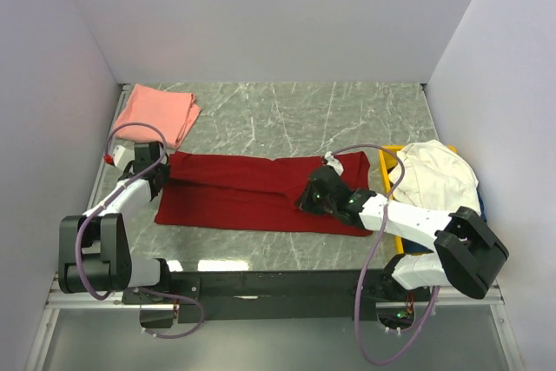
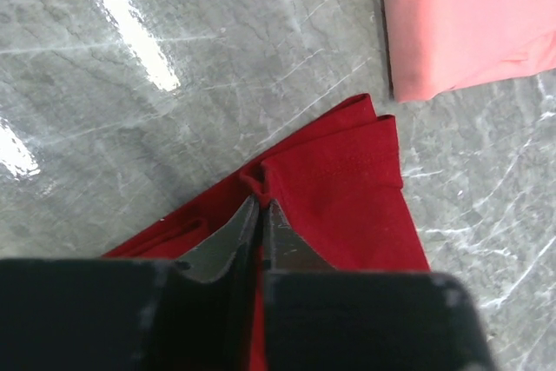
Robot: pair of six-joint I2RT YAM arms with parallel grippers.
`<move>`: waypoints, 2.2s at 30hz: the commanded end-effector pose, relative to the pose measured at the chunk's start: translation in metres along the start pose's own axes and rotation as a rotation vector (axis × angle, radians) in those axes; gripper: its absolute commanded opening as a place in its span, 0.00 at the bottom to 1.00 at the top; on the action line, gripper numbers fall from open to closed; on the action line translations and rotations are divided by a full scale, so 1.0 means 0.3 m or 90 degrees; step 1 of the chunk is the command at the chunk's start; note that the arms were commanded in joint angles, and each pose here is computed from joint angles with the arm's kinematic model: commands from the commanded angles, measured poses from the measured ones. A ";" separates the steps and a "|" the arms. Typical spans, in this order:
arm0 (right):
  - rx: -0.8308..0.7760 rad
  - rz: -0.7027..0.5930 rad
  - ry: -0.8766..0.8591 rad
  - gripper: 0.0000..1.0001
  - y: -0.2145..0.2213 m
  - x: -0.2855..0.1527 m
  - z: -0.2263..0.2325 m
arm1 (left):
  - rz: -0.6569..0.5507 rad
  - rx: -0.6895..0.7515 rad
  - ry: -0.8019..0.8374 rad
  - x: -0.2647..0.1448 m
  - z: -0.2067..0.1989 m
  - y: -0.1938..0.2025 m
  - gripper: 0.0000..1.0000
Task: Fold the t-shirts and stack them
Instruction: Fold the tshirt
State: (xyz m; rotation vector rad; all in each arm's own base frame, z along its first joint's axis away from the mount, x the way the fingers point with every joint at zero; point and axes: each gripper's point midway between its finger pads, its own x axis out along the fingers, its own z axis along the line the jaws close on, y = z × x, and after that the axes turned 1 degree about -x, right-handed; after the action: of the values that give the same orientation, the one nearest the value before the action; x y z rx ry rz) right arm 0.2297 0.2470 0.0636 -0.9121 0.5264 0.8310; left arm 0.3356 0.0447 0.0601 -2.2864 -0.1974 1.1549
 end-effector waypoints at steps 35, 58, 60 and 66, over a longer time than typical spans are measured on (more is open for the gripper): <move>0.013 -0.036 0.129 0.55 -0.499 0.052 -0.349 | 0.307 0.500 0.600 -0.756 -0.512 0.938 0.64; 0.016 0.002 0.125 0.50 -0.428 0.110 -0.370 | 0.362 0.614 0.524 -0.749 -0.385 1.198 0.52; 0.016 0.007 0.132 0.49 -0.420 0.114 -0.380 | 0.358 0.610 0.522 -0.747 -0.390 1.197 0.51; 0.012 0.011 0.129 0.40 -0.409 0.109 -0.373 | 0.356 0.623 0.499 -0.728 -0.366 1.191 0.39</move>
State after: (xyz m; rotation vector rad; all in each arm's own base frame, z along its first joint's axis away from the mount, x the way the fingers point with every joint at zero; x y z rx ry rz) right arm 0.3407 0.1194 0.0404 -0.9634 0.7365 0.7488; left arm 0.2370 -0.3702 0.0553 -1.6761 1.1296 0.3384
